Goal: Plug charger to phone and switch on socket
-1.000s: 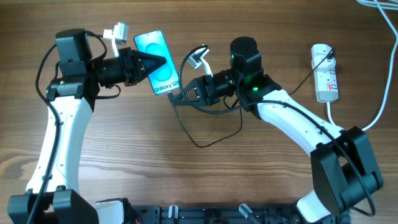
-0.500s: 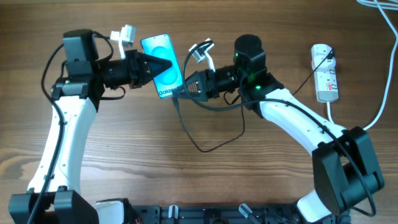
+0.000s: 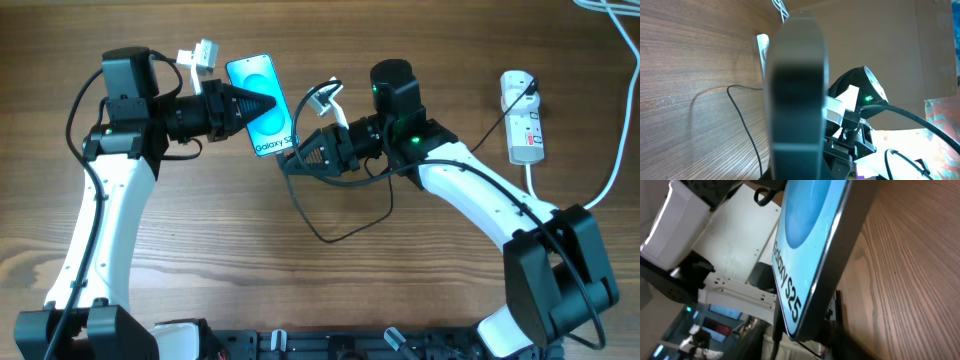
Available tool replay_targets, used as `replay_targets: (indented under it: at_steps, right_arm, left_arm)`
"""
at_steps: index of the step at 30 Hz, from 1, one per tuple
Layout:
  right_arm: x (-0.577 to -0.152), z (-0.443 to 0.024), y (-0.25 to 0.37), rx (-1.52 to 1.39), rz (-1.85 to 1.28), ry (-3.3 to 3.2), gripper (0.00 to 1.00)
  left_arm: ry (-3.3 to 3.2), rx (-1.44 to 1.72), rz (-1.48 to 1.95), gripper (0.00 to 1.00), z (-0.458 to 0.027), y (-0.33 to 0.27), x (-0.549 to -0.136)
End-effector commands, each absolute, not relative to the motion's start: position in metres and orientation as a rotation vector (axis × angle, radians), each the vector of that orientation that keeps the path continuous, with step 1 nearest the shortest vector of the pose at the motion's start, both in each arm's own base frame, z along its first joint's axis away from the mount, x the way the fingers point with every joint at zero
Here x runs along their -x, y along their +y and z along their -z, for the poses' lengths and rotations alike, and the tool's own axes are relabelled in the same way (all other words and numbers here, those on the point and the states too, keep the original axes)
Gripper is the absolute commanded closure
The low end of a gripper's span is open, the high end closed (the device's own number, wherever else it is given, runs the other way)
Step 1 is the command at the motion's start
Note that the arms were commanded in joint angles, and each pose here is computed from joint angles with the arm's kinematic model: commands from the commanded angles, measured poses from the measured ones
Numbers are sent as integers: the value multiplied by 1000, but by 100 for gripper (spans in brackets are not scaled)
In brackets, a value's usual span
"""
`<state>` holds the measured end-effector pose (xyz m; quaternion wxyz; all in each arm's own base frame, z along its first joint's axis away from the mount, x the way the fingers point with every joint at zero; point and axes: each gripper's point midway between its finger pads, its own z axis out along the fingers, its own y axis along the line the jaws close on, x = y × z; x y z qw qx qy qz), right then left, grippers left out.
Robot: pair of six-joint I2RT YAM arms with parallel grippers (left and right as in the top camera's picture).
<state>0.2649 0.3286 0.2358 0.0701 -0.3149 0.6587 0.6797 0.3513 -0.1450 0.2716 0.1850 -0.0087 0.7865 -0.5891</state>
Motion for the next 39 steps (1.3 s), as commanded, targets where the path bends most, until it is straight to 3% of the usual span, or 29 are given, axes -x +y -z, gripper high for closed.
replay_targets:
  at_steps: [1, 3, 5, 8, 11, 25, 39]
  right_arm:
    - [-259, -247, 331, 1002, -2043, 1932, 53]
    - [-255, -246, 335, 1015, -2044, 1933, 57]
    - [-256, -245, 337, 1003, -2036, 1943, 72]
    - [-256, -245, 337, 1000, -2034, 1945, 77]
    - [-257, -245, 337, 995, -2031, 1948, 96]
    - [-270, -267, 342, 933, -2031, 1912, 96]
    - [-274, -278, 341, 926, -2026, 1874, 96]
  left_arm:
    - [2207, 10, 1677, 96, -274, -146, -350]
    - [2210, 18, 1682, 96, -274, -146, -350]
    - [2210, 18, 1682, 96, -274, -146, -350]
    - [2210, 18, 1682, 96, -274, -146, -350]
    - [2209, 17, 1680, 96, -274, -146, -350]
    - [2182, -203, 1667, 96, -274, -170, -335]
    - [2191, -207, 1677, 96, -273, -173, -333]
